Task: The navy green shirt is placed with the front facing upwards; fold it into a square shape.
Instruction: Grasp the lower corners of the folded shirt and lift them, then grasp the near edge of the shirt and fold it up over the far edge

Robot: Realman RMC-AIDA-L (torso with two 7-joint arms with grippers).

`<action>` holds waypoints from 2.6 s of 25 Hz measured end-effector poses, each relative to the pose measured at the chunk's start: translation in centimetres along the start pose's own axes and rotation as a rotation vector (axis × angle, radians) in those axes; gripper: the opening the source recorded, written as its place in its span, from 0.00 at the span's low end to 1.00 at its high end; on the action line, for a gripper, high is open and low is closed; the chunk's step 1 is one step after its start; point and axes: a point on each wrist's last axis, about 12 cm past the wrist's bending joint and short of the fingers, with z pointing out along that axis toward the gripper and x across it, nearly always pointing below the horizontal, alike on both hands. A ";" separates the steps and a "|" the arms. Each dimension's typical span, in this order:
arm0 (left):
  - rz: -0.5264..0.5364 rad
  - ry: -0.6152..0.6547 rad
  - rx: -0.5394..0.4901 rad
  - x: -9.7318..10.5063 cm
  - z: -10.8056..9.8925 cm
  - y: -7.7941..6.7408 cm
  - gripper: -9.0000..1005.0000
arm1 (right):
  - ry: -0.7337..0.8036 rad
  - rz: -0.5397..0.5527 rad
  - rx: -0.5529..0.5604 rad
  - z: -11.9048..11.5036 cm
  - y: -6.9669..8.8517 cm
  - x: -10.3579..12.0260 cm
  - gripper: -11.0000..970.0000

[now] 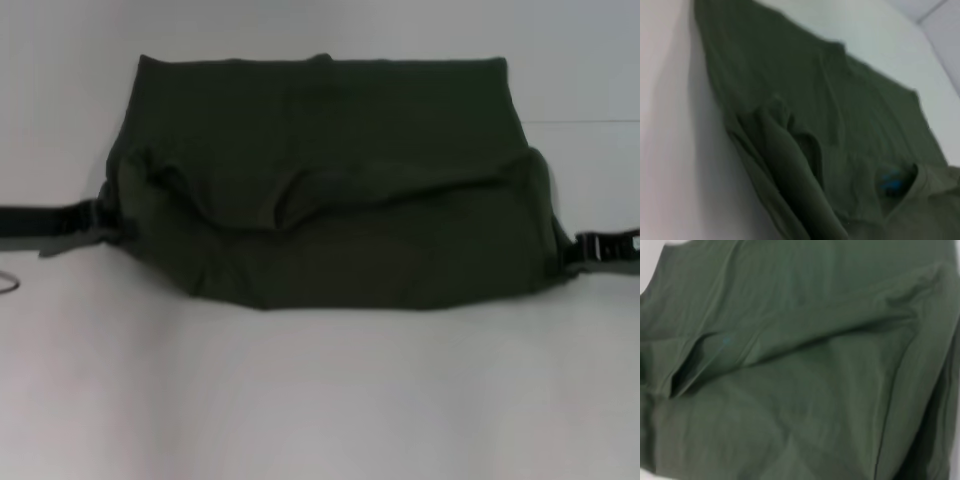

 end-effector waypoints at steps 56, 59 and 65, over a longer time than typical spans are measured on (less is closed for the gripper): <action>0.077 -0.234 -0.331 -7.6 4.6 -2.2 0.06 | -0.551 0.095 0.175 2.6 1.0 -6.5 0.06; 0.088 -0.245 -0.331 -8.0 4.9 -2.7 0.06 | -0.560 0.082 0.182 2.7 1.4 -6.9 0.06; 0.095 -0.266 -0.334 -8.5 5.3 -3.3 0.06 | -0.555 0.058 0.206 3.5 2.0 -7.3 0.06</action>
